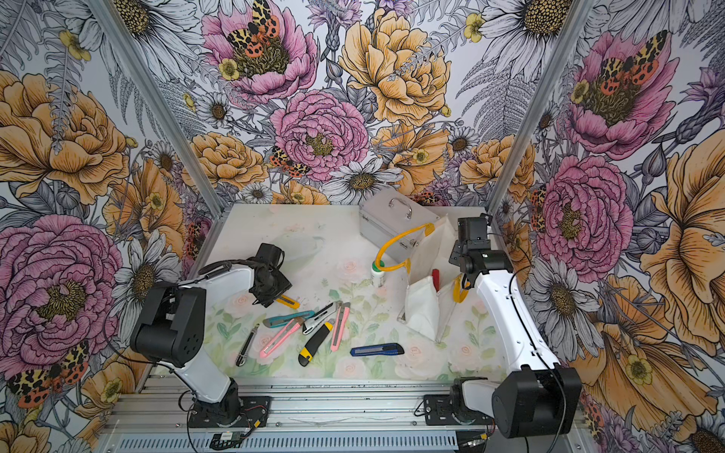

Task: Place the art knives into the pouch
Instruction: Pick up the utility knife at the center of the board.

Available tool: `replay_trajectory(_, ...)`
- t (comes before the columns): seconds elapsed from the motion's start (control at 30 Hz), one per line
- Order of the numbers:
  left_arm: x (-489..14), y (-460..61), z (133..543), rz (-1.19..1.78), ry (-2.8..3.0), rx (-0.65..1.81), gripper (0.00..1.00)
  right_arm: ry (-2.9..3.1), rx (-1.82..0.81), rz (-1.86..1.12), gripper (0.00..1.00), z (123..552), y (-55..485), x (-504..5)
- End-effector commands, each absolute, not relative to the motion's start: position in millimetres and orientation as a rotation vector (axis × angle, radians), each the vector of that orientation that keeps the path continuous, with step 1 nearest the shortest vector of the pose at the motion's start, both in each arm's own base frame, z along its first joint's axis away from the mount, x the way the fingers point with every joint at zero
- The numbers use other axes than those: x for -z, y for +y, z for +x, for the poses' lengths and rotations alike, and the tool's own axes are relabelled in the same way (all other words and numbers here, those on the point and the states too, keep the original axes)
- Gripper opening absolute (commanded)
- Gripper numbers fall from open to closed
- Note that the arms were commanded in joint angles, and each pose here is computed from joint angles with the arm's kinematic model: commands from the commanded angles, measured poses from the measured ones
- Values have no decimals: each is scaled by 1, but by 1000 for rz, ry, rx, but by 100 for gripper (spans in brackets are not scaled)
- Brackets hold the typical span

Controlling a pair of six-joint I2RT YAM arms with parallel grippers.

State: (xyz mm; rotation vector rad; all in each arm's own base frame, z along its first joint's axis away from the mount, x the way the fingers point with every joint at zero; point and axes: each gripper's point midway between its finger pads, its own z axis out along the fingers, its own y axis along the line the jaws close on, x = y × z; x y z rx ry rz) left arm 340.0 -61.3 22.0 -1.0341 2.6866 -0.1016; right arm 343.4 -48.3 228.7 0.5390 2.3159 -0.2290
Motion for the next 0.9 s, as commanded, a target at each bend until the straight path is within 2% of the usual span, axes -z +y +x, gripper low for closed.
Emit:
replay_trajectory(0.0, -14, -58, 357, -920, 2721, 61, 50, 2259, 248, 548, 0, 350, -54, -245)
replay_trajectory(0.1, -4, -63, 364, -856, 2779, 44, 46, 2257, 247, 548, 0, 349, -55, -246)
replay_trajectory(0.27, 4, -72, 368, -774, 2832, 51, 33, 2243, 263, 550, 0, 345, -57, -249)
replay_trajectory(0.53, 2, -77, 369, -628, 2871, -45, 24, 2247, 260, 554, 0, 345, -57, -247)
replay_trajectory(0.7, -15, -83, 379, -557, 2828, -66, 19, 2252, 257, 552, 0, 346, -57, -246)
replay_trajectory(0.87, -61, -109, 405, -419, 2734, 35, 18, 2255, 258, 551, 0, 345, -57, -245)
